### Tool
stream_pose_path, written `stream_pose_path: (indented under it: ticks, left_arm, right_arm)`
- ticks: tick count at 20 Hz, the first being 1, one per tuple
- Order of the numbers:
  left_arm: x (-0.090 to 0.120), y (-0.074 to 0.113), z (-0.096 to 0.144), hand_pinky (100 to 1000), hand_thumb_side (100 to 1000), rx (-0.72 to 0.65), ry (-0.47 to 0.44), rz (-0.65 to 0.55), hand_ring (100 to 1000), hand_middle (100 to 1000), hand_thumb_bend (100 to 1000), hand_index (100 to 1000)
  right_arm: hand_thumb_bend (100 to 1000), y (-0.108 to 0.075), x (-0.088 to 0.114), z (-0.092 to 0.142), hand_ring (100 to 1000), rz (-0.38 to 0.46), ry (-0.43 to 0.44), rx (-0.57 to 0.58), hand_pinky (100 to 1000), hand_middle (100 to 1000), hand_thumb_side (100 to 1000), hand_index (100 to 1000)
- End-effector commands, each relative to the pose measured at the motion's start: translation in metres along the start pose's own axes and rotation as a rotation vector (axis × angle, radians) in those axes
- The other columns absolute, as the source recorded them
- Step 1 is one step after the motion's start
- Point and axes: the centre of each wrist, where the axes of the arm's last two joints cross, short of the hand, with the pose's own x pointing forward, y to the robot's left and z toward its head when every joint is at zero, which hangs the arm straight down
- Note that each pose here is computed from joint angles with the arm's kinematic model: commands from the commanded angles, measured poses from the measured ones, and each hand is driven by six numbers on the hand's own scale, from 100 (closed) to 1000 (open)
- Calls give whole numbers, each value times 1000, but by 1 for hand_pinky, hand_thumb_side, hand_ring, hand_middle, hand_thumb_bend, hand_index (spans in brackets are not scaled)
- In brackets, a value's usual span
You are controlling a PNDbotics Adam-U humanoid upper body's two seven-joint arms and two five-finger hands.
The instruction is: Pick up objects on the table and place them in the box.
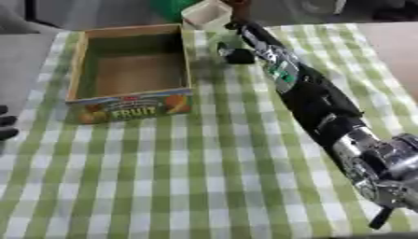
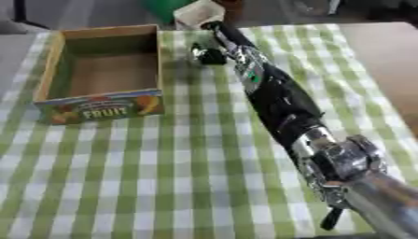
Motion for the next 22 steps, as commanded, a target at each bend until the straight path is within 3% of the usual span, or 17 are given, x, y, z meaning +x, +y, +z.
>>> stream_pose_path:
  ticks: [1, 4, 6, 7, 9, 10, 12, 14, 18, 22]
  left_arm:
    - [9, 2, -3, 786, 277, -4, -30, -18, 774, 728, 225, 685]
    - [9, 2, -3, 786, 279, -4, -30, -17, 774, 728, 225, 685]
    - [9, 2, -3, 786, 281, -5, -31, -17, 774, 728, 225, 685]
    - [9, 2, -3, 786, 281, -5, -31, -17, 774, 728, 225, 685]
    - [9, 1, -3, 787, 282, -5, -32, -16, 774, 728, 225, 685]
    - [9, 1, -4, 787, 282, -5, -32, -16, 774, 728, 225, 685]
    - [9, 1, -4, 787, 281, -6, -33, -16, 774, 728, 224, 685]
    - [10, 1, -4, 787, 280, -7, -34, -16, 774, 728, 222, 686]
    - [10, 1, -4, 787, 277, -7, -35, -16, 774, 728, 219, 686]
    - [10, 2, -4, 787, 275, -6, -34, -17, 773, 729, 217, 686]
  right_arm:
    - [100, -13, 3, -2, 897, 12, -16, 26, 894, 900, 574, 939]
    - [100, -9, 2, -2, 876, 24, -11, 80, 867, 896, 582, 938]
    - [100, -6, 1, -1, 853, 43, -5, 115, 838, 890, 445, 932]
    - [100, -5, 1, -1, 831, 53, 0, 129, 814, 883, 312, 929]
    - [100, -4, 0, 0, 763, 79, 13, 148, 747, 844, 202, 906]
    - [100, -4, 0, 0, 732, 93, 20, 148, 713, 826, 210, 896]
    - [100, -5, 0, 0, 585, 117, 32, 133, 590, 717, 225, 836]
    - [100, -7, 0, 0, 493, 145, 42, 96, 519, 619, 225, 766]
    - [100, -12, 1, 1, 267, 183, 58, -30, 336, 390, 193, 527]
    - [100, -19, 1, 1, 208, 188, 51, -165, 279, 296, 173, 436]
